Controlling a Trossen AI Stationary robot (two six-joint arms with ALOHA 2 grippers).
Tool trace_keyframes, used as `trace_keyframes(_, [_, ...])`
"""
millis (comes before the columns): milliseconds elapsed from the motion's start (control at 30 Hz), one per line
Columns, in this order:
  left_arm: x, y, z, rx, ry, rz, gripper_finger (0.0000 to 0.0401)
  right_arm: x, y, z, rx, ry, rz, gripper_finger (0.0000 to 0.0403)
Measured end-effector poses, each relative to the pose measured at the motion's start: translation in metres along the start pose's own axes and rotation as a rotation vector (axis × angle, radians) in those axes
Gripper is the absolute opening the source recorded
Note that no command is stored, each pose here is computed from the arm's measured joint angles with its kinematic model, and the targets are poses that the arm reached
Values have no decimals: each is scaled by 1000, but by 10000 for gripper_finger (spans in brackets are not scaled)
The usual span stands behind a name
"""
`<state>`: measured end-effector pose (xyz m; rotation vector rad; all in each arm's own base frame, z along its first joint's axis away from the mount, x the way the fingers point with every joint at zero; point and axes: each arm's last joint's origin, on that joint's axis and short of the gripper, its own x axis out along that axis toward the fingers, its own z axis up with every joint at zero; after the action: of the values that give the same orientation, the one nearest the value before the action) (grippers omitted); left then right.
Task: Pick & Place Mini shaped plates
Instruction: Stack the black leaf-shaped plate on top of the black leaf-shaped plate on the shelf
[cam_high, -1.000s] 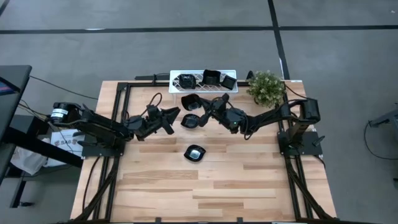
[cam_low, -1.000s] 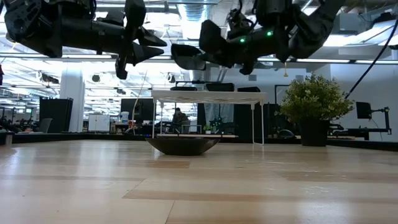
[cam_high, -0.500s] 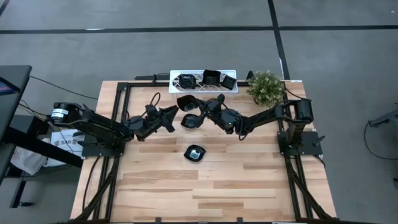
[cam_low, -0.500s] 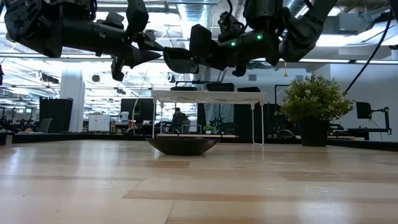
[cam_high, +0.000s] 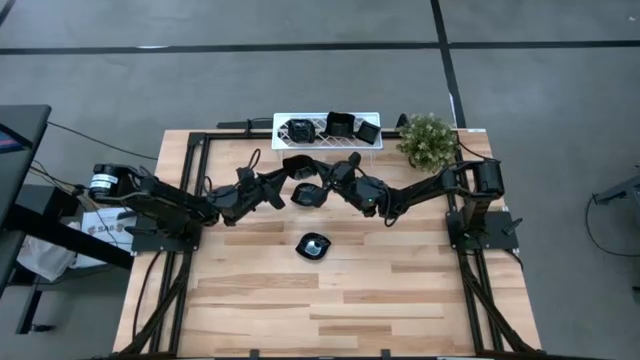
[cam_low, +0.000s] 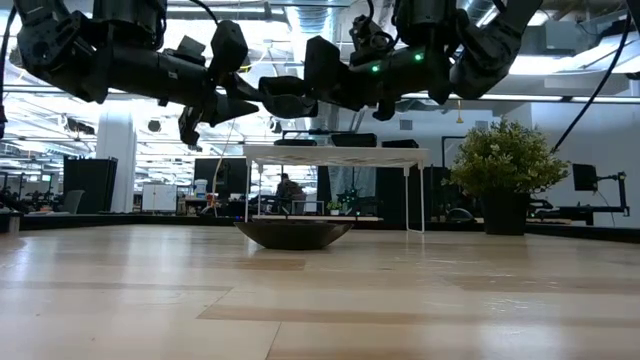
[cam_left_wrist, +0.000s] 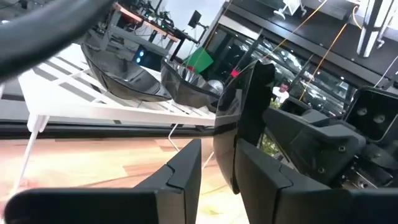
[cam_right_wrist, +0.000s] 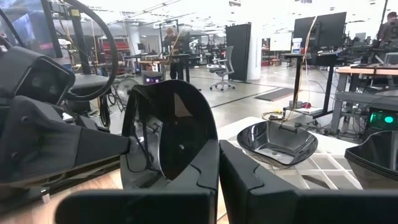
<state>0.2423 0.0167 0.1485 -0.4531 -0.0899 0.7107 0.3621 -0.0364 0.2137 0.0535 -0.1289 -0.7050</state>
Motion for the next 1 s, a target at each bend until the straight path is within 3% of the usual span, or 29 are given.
trace_keyframes(767, [5,-10,7,-17,-10,-62,94,-3,4,0,-22,1,17,1])
trace_keyframes(1000, [5,-10,7,0,-12,-56,57,-3,4,0,-24,0,16,1])
